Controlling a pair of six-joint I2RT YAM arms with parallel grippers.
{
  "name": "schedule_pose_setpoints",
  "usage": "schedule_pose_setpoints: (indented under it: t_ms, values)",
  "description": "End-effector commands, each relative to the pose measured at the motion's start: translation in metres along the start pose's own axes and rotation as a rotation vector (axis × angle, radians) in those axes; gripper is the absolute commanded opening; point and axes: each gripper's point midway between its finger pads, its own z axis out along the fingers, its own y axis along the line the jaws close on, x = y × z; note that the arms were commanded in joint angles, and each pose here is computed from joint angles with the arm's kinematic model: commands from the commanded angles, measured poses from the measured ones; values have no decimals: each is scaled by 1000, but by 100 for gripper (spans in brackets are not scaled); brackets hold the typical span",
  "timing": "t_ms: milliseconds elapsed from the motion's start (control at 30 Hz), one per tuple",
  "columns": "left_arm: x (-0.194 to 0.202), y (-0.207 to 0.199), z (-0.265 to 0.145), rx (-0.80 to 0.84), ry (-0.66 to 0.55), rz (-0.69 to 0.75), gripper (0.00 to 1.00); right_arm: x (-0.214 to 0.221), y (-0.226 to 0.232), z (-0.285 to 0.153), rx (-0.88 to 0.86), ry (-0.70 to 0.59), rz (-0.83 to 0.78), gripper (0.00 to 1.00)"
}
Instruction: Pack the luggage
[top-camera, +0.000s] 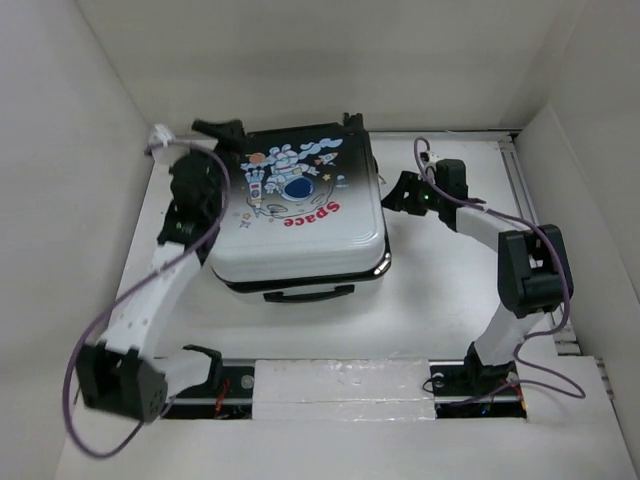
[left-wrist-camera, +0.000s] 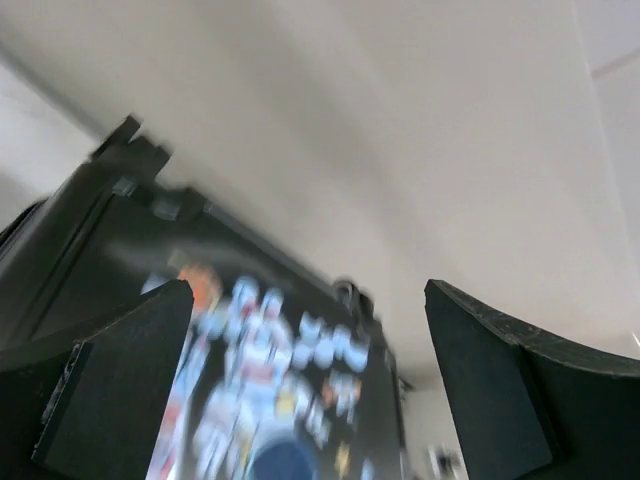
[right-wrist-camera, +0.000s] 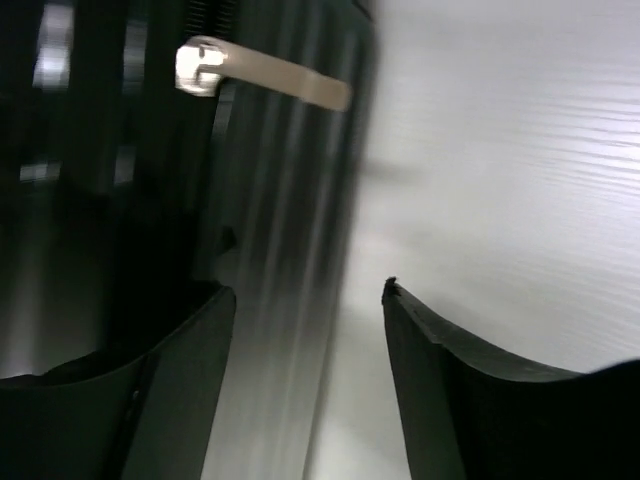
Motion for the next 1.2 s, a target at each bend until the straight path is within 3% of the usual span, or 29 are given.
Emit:
schedule_pose_setpoints:
  t_ms: [0,67,100,200,400,567,733,900,1033,1167]
  values:
    - [5,-1,62,3,115,76,100,-27,64,-21,-174,-58,-44,69]
    - [-11,-10,95,11,141,83,100,-18,60,-23,-158,-49,-36,70]
    - [-5,28,124,-78,173,90,100,-15,63,-26,-152,-47,-37,75]
    - [-25,65,170,-155,167,81,100,-6,51,-30,-94,-53,-23,77]
    - [-35,146,218,-248,280,51,100,-15,42,-72,8,-174,-23,81]
    - [-22,127,238,4,339,81,100,-1,65,-94,-4,-189,-100,86]
    - [22,136,258,16,547,69,100,17,71,-99,-29,-158,-125,87]
    - [49,130,252,162,595,0,100,30,75,-94,-58,-117,-147,88]
    - [67,128,262,156,669,-8,100,43,74,-87,-71,-73,-150,88]
    - [71,117,263,217,659,-38,100,49,78,-91,-81,-71,-148,90]
